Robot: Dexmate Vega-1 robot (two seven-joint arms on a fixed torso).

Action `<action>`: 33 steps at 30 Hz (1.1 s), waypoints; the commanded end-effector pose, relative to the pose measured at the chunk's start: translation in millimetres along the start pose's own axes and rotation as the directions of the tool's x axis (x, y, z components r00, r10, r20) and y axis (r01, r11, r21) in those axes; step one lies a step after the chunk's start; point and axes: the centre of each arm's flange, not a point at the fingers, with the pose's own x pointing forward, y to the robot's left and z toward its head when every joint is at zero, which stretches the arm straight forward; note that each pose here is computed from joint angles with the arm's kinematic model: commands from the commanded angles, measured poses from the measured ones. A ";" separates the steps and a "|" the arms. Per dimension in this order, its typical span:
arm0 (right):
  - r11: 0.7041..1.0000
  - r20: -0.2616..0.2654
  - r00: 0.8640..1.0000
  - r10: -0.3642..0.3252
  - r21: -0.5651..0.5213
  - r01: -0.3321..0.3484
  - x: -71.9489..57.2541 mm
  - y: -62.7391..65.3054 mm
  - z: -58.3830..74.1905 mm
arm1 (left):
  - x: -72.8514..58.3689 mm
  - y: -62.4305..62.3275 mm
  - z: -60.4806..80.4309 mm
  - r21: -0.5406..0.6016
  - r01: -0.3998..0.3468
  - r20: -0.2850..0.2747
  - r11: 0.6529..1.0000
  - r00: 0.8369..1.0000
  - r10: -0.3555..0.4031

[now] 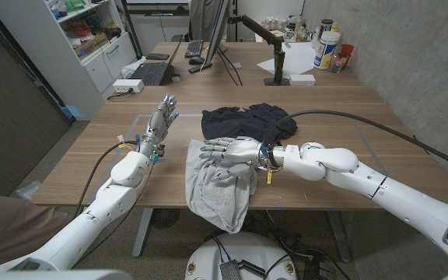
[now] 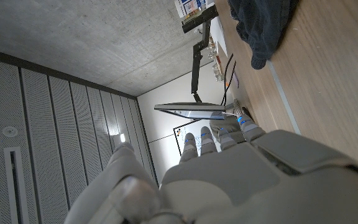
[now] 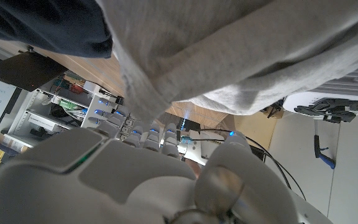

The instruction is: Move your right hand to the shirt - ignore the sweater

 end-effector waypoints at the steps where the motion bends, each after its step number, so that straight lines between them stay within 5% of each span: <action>1: 0.999 0.001 0.999 0.039 -0.002 -0.039 0.1 -1.7 1.0 | 4.4 -1.8 -6.6 -0.023 0.010 0.004 1.000 1.000 -0.010; 33: 0.998 0.010 0.998 0.057 0.039 -0.057 1.6 3.3 1.3 | -2.5 3.6 -7.5 -0.027 -0.002 0.005 1.000 1.000 0.002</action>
